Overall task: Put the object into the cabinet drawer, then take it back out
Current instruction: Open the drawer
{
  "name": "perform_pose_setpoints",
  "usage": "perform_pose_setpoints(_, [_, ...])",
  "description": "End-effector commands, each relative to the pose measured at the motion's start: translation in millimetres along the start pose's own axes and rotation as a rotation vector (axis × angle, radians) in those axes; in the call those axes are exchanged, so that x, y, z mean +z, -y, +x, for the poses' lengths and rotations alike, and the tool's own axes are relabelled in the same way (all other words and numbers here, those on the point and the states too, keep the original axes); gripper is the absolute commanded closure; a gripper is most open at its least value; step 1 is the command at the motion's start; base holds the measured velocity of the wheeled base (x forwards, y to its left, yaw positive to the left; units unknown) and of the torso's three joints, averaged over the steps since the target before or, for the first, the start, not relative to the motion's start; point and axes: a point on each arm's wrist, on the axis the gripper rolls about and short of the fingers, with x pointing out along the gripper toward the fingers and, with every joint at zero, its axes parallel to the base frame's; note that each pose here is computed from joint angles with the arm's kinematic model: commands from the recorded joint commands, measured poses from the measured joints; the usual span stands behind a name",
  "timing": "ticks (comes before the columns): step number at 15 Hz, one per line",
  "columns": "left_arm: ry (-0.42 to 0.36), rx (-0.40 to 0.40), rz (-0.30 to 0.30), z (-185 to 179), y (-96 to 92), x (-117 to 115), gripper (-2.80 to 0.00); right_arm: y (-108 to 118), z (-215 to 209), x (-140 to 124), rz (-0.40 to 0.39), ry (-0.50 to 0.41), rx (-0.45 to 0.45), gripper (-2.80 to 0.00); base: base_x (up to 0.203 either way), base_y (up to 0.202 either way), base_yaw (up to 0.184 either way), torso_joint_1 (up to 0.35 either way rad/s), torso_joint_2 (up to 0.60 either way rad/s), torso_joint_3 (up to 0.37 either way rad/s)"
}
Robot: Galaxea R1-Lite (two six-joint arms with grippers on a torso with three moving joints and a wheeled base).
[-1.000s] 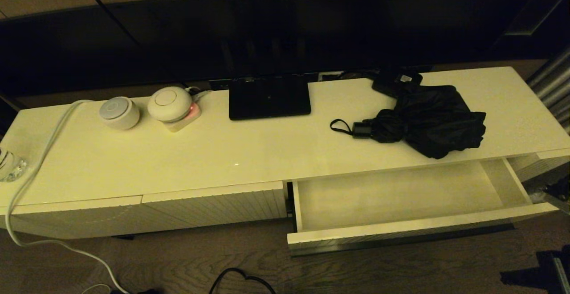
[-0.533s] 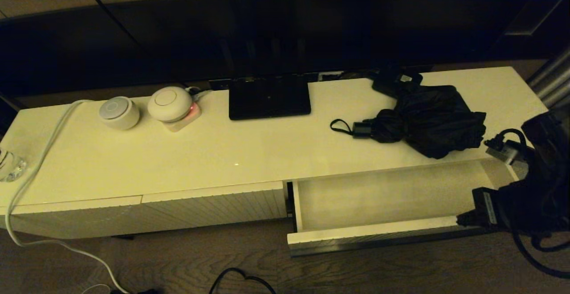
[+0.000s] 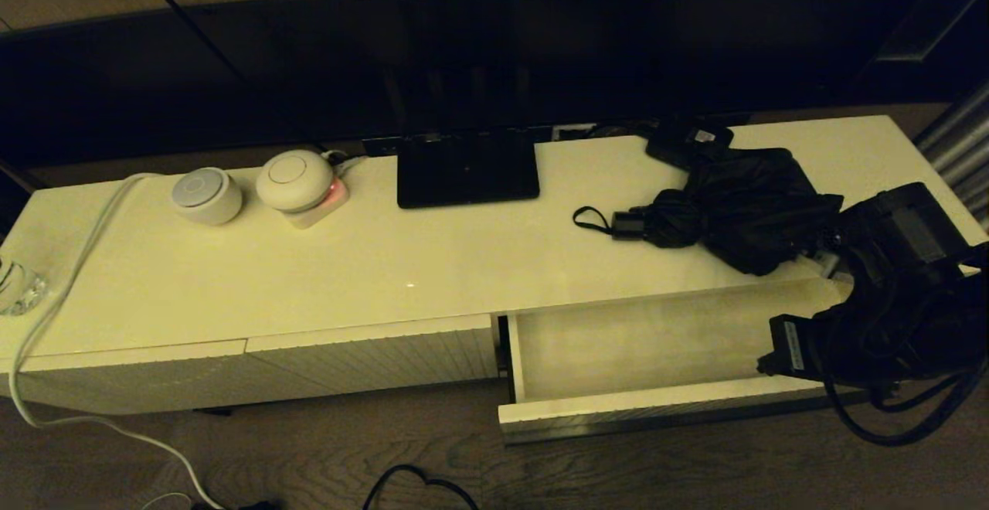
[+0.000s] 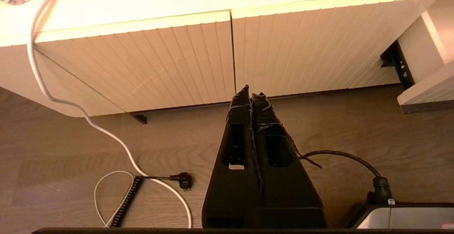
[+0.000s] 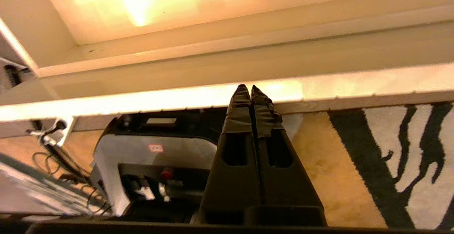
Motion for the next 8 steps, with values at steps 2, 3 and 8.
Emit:
perform_pose_setpoints(2, [-0.003, 0.001, 0.000, 0, 0.0, -1, 0.00, -2, 18, 2, -0.006, 0.035, -0.078, 0.00, 0.000, 0.000, 0.000, 0.000, 0.00, 0.000])
perform_pose_setpoints(3, [-0.003, 0.001, 0.000, 0, 0.0, -1, 0.00, -2, 26, 4, -0.006, 0.064, -0.110, 0.00, 0.000, 0.000, 0.000, 0.000, 0.00, 0.000])
perform_pose_setpoints(8, [-0.003, 0.001, 0.000, 0, 0.0, -1, 0.00, -3, 53, 8, -0.006, 0.121, -0.159, 0.00, 0.000, 0.000, 0.000, 0.000, 0.00, 0.000])
